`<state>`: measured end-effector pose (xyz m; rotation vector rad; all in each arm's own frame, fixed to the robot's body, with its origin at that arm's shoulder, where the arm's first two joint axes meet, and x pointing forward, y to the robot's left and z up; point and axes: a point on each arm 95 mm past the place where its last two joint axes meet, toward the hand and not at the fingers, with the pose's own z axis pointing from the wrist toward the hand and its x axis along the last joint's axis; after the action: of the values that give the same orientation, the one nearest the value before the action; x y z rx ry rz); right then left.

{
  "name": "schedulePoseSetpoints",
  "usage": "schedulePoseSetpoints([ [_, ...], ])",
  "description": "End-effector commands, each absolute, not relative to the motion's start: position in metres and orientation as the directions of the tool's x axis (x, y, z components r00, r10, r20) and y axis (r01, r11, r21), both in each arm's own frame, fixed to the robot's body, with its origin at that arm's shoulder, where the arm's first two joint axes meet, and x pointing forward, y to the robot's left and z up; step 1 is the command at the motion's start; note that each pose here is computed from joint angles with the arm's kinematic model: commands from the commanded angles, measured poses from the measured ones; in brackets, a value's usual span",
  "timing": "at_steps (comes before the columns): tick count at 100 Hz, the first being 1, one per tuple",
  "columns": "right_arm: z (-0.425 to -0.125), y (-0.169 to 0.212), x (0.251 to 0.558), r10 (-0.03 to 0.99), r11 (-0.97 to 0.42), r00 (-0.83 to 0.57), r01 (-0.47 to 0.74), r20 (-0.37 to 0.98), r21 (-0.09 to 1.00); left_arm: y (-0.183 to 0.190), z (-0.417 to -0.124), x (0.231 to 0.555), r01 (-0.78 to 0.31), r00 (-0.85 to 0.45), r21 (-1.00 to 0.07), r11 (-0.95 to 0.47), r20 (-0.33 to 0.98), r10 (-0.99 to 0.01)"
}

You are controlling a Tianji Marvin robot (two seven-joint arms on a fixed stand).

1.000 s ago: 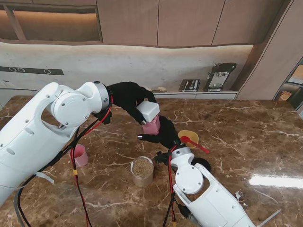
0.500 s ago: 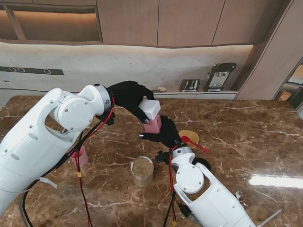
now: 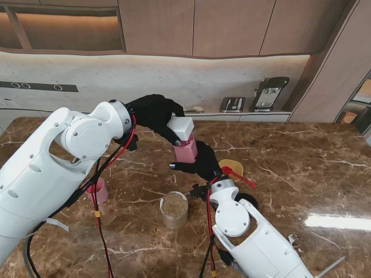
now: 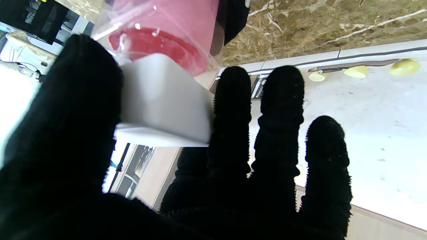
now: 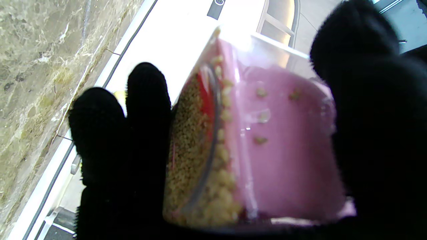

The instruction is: Measure grain into the airtight container

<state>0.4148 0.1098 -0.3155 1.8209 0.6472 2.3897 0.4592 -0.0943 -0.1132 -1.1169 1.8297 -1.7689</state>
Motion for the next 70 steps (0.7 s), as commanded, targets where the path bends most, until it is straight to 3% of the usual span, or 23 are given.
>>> schedulePoseSetpoints([
  [1,-0.32,0.111,0.413,0.304,-0.906,-0.282,0.209,0.91,0.368,-0.093,-0.112,0.46,-0.271,-0.616,-0.956,-0.112,0.261,-0.743],
  [70,-0.321,0.1,0.415,0.318,-0.909,-0.273,0.183,0.908,0.374,-0.048,-0.097,0.451,-0.192,-0.547,-0.976,-0.107,0.197,-0.814],
])
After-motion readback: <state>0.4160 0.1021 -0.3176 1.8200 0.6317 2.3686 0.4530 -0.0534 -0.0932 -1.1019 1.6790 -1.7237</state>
